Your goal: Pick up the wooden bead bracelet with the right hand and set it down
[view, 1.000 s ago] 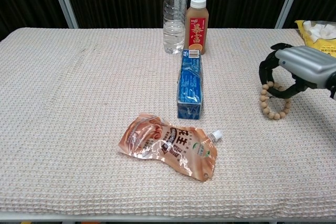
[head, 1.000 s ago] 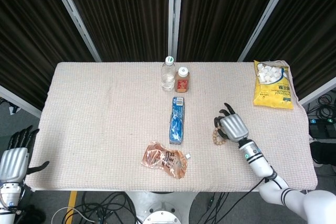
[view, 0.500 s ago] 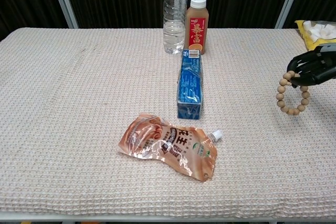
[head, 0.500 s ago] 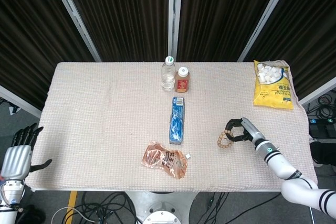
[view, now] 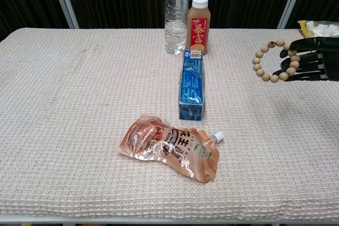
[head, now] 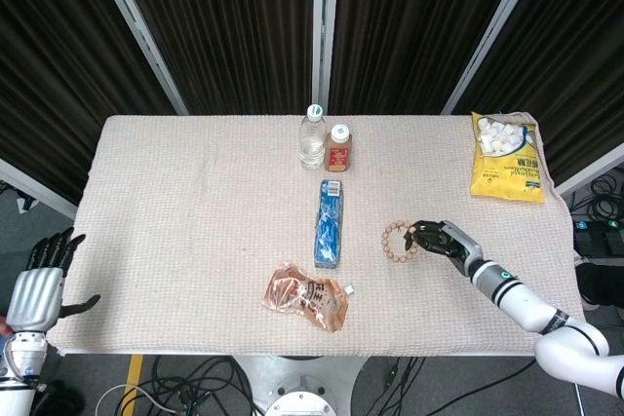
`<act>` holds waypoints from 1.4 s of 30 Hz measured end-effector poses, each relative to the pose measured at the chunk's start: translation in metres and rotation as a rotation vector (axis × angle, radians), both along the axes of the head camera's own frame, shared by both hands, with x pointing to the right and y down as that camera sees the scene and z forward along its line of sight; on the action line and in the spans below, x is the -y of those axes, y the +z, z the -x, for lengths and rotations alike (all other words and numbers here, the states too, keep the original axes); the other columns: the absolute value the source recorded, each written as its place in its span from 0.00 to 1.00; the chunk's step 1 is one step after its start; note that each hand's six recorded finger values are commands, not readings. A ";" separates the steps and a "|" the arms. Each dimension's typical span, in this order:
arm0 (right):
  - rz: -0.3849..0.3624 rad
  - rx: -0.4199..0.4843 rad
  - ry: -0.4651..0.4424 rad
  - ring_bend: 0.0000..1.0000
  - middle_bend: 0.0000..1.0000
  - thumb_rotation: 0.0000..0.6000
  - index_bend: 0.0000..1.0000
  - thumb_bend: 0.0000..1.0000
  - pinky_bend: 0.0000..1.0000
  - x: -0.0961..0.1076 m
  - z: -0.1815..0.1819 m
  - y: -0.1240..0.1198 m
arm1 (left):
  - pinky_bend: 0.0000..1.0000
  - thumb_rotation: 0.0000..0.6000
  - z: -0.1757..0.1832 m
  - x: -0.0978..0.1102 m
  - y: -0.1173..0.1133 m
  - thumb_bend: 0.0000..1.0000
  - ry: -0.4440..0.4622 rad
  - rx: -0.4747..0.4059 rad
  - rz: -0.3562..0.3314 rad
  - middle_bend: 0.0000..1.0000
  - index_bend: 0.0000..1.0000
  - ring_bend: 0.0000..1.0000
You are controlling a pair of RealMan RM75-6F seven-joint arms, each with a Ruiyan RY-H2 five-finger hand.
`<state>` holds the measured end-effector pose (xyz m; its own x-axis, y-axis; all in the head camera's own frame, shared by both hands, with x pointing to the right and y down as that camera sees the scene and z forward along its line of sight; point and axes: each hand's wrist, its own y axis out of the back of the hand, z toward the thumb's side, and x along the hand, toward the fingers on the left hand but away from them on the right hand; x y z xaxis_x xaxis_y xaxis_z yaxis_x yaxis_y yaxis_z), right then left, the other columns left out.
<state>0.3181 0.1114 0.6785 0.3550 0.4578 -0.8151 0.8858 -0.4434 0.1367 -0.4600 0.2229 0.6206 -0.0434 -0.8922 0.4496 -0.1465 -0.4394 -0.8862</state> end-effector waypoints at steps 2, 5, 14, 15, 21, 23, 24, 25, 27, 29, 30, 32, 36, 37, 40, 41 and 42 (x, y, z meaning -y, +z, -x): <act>0.003 0.036 0.022 0.19 0.51 0.58 0.45 1.00 0.00 -0.001 0.003 -0.001 | 0.00 1.00 0.000 0.000 0.000 0.00 0.000 0.000 0.000 0.02 0.10 0.00; -0.006 0.094 0.039 0.18 0.51 0.57 0.44 0.99 0.00 -0.003 0.007 -0.001 | 0.00 1.00 0.000 0.000 0.000 0.00 -0.002 -0.002 0.002 0.02 0.10 0.00; -0.158 0.294 -0.017 0.16 0.50 0.55 0.42 0.58 0.00 0.000 0.009 -0.008 | 0.00 1.00 0.001 0.000 0.001 0.00 -0.007 -0.007 0.006 0.02 0.10 0.00; -0.180 0.304 -0.032 0.16 0.50 0.55 0.42 0.51 0.00 -0.001 0.010 -0.008 | 0.00 1.00 0.001 0.000 0.001 0.00 -0.007 -0.007 0.005 0.02 0.10 0.00; -0.300 0.289 -0.096 0.16 0.51 0.56 0.44 0.28 0.00 -0.005 0.016 -0.002 | 0.00 1.00 0.003 -0.001 0.002 0.00 -0.013 -0.009 0.008 0.02 0.10 0.00; -0.332 0.309 -0.072 0.17 0.53 0.56 0.48 0.25 0.00 -0.006 0.022 -0.001 | 0.00 1.00 0.003 -0.001 0.002 0.00 -0.014 -0.010 0.008 0.02 0.10 0.00; -0.340 0.324 -0.056 0.17 0.54 0.56 0.50 0.24 0.00 -0.007 0.024 -0.002 | 0.00 1.00 0.003 -0.002 0.003 0.00 -0.015 -0.011 0.008 0.02 0.10 0.00; -0.343 0.345 -0.033 0.19 0.55 0.55 0.52 0.24 0.00 -0.007 0.026 -0.002 | 0.00 1.00 0.003 -0.001 0.003 0.00 -0.014 -0.011 0.008 0.02 0.10 0.00; -0.331 0.385 0.008 0.20 0.57 0.55 0.55 0.23 0.00 -0.008 0.028 -0.002 | 0.00 1.00 0.003 -0.001 0.003 0.00 -0.013 -0.011 0.009 0.02 0.10 0.00; -0.306 0.442 0.066 0.22 0.59 0.55 0.59 0.22 0.00 -0.009 0.031 -0.002 | 0.00 1.00 0.003 -0.001 0.003 0.00 -0.012 -0.011 0.008 0.02 0.10 0.00; -0.292 0.469 0.092 0.22 0.60 0.55 0.60 0.22 0.00 -0.009 0.032 -0.001 | 0.00 1.00 0.003 -0.001 0.002 0.00 -0.011 -0.012 0.007 0.02 0.10 0.00; -0.260 0.530 0.147 0.24 0.62 0.56 0.64 0.21 0.00 -0.009 0.035 0.000 | 0.00 1.00 0.003 -0.001 0.002 0.00 -0.012 -0.012 0.005 0.02 0.10 0.00; -0.198 0.625 0.229 0.26 0.64 0.56 0.68 0.20 0.00 -0.007 0.042 0.000 | 0.00 1.00 0.003 -0.002 0.002 0.00 -0.014 -0.013 0.008 0.02 0.10 0.00; -0.180 0.646 0.245 0.26 0.64 0.56 0.69 0.20 0.00 -0.006 0.044 0.000 | 0.00 1.00 0.003 -0.002 0.002 0.00 -0.015 -0.013 0.009 0.02 0.10 0.00; -0.163 0.665 0.259 0.27 0.64 0.56 0.70 0.21 0.00 -0.004 0.047 0.001 | 0.00 1.00 0.004 -0.003 0.002 0.00 -0.016 -0.013 0.009 0.02 0.10 0.00; -0.165 0.662 0.255 0.27 0.65 0.56 0.70 0.22 0.00 -0.003 0.047 0.001 | 0.00 1.00 0.004 -0.003 0.002 0.00 -0.017 -0.014 0.008 0.02 0.10 0.00; -0.170 0.657 0.250 0.27 0.65 0.56 0.71 0.25 0.00 -0.003 0.048 0.001 | 0.00 1.00 0.004 -0.003 0.002 0.00 -0.018 -0.015 0.008 0.02 0.10 0.00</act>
